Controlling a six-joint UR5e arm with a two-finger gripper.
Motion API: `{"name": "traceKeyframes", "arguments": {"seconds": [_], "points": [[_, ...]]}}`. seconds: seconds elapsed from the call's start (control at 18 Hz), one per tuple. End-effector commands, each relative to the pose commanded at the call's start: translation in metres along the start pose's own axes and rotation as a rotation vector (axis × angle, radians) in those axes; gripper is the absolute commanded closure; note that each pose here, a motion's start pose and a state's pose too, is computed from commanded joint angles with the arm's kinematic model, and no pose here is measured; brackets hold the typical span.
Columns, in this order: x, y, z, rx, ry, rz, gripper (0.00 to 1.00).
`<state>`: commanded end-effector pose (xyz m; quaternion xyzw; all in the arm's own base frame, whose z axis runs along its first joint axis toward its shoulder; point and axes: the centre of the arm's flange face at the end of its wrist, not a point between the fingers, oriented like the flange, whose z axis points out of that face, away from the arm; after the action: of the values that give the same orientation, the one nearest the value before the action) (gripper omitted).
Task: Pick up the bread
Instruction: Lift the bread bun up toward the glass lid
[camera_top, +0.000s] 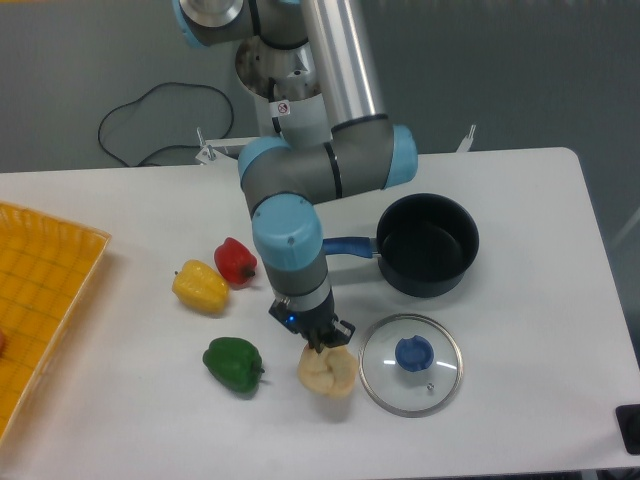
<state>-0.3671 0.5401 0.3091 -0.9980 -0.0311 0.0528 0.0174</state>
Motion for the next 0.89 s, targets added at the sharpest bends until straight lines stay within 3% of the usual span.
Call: {"name": "traceKeyframes", "arguments": {"seconds": [0.22,0.56,0.89], "points": [[-0.025,0.018,-0.023,-0.059,0.059,0.052,1.00],[-0.063,0.039,-0.046,0.011,0.077,0.134,0.99],[-0.094,0.059,-0.064,-0.023,0.134,0.239,0.97]]}}
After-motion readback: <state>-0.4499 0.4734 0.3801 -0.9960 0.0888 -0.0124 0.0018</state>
